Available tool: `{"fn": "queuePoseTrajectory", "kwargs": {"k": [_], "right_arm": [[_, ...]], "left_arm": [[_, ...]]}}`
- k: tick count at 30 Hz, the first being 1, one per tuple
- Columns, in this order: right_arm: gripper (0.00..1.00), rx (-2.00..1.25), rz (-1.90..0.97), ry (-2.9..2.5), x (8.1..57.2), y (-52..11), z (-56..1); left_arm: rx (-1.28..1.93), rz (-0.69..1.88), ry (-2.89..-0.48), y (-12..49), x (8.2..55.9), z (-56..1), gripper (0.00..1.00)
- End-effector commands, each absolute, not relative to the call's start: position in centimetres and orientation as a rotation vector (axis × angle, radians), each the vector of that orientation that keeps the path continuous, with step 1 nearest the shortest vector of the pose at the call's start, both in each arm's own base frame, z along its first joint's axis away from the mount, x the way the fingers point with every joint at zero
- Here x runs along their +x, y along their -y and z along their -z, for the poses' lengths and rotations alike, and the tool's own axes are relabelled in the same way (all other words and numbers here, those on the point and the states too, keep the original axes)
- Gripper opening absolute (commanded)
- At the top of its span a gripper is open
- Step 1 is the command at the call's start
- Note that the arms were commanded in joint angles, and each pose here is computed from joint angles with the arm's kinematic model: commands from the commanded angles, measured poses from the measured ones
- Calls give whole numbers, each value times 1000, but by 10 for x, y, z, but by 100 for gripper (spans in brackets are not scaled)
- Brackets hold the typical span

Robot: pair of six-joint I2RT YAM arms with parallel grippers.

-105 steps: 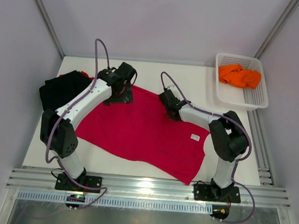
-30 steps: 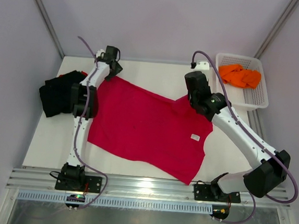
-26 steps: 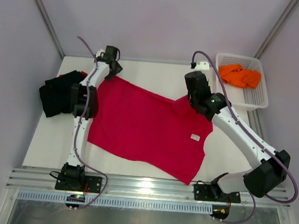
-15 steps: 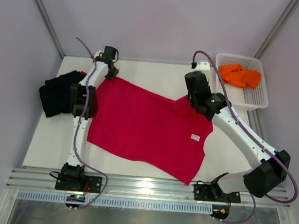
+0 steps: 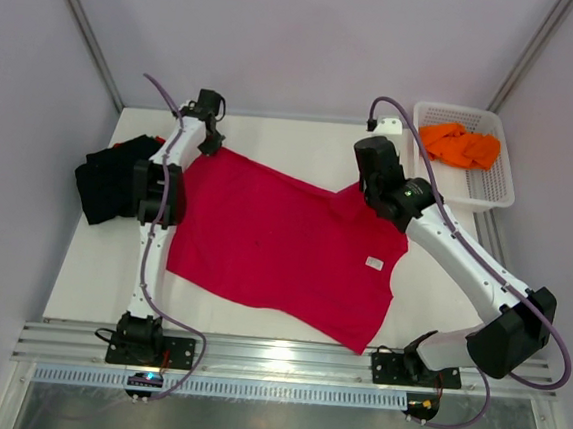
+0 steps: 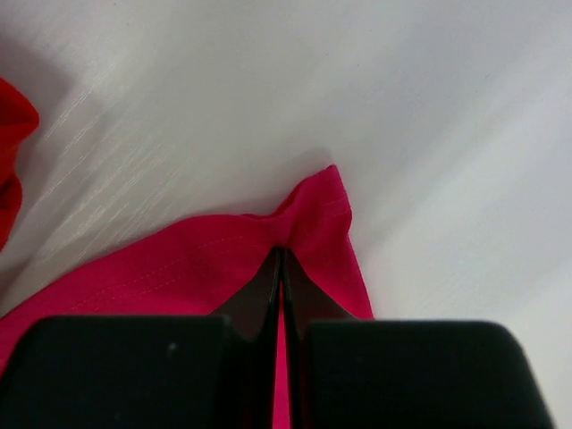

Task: Fold and stack the t-shirts
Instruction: Flatten out the tshirt

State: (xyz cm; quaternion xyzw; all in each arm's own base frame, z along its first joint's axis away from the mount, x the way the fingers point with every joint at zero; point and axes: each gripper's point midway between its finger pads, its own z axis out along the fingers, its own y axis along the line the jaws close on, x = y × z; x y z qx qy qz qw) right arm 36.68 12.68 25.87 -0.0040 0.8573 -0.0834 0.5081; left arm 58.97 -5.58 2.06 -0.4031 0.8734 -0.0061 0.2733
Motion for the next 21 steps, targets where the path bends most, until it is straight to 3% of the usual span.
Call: {"fn": "queuePoseTrajectory", "kwargs": {"k": [1,11,21], "right_arm": [[6,38,139,-1997,367,-127,-282],[6,28,109,-1988,364,-129,-282],[6,20,86,-1994,360,-130,-277]], "left_arm": [[-1108,-201,-2654,54,511,33,0],[-1192,-395,-2719,36,440,-1,0],[-1204,-337,-2653,45,392,-51,0]]}}
